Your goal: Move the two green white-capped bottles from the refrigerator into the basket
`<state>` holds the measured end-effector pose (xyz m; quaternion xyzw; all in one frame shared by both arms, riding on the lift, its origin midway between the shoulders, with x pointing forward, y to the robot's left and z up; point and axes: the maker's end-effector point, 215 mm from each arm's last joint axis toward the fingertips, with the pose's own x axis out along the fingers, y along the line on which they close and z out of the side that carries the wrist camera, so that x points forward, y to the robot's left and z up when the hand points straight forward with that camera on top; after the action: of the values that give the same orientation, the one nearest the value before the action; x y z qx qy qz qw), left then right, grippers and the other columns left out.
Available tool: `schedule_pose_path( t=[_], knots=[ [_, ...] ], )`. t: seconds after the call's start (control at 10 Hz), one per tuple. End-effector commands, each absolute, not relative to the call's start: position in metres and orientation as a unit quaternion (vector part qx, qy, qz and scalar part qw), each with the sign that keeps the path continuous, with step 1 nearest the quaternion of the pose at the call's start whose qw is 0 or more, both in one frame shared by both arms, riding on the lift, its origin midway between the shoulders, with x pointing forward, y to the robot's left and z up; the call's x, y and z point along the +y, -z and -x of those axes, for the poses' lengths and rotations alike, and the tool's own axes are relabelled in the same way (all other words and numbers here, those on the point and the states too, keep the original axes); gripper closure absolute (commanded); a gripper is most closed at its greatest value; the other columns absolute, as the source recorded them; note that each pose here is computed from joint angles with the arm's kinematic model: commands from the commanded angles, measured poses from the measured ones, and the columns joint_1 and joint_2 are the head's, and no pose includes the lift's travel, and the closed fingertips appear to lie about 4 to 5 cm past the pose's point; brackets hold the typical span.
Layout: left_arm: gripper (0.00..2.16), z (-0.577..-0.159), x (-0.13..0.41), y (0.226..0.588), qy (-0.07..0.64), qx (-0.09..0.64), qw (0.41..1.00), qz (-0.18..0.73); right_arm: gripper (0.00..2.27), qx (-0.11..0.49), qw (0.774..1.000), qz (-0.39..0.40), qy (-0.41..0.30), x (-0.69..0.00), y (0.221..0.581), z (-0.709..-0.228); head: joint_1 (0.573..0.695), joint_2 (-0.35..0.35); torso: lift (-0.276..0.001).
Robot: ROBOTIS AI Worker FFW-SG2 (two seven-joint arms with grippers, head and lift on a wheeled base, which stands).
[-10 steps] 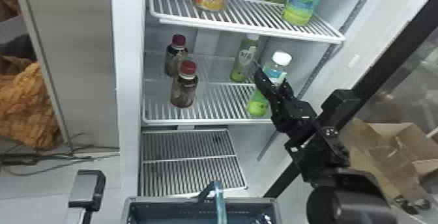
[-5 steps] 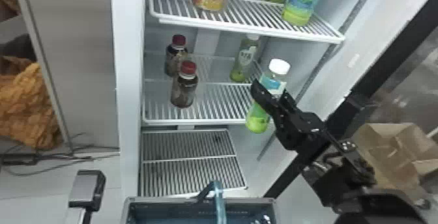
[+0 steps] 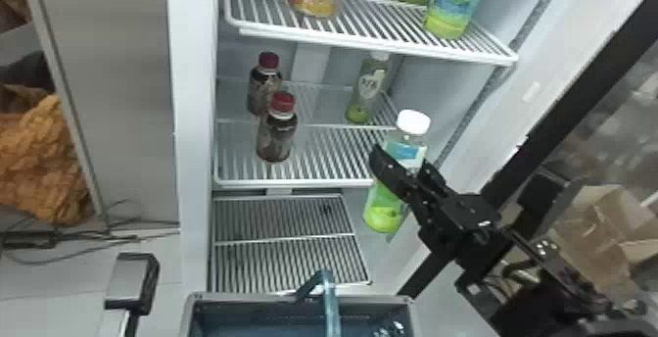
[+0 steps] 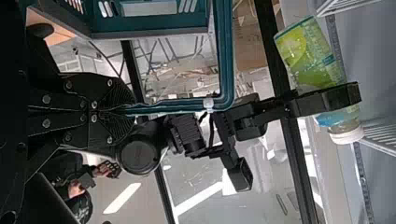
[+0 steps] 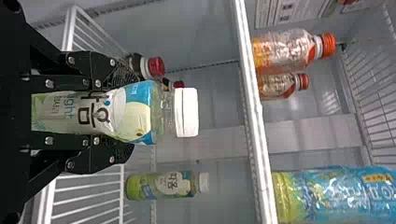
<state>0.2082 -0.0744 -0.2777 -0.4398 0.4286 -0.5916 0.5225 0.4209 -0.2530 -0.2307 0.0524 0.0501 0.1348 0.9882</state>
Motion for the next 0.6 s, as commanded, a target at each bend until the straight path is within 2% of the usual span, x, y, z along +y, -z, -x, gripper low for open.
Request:
schedule_pose_path(
  t=[0.0,0.5],
  knots=[
    [1.13,-0.209,-0.073,0.28,0.59,0.43,0.525,0.437,0.9,0.06,0.987,-0.057,-0.141,-0.246,0.231,-0.41,0.695,-0.35,-0.263],
    [1.13,-0.223,-0.063,0.29,0.571,0.427,0.547,0.439,0.9,0.157,0.973,-0.059,-0.158,-0.219,0.253,-0.36,0.695,-0.35,-0.263]
  ],
)
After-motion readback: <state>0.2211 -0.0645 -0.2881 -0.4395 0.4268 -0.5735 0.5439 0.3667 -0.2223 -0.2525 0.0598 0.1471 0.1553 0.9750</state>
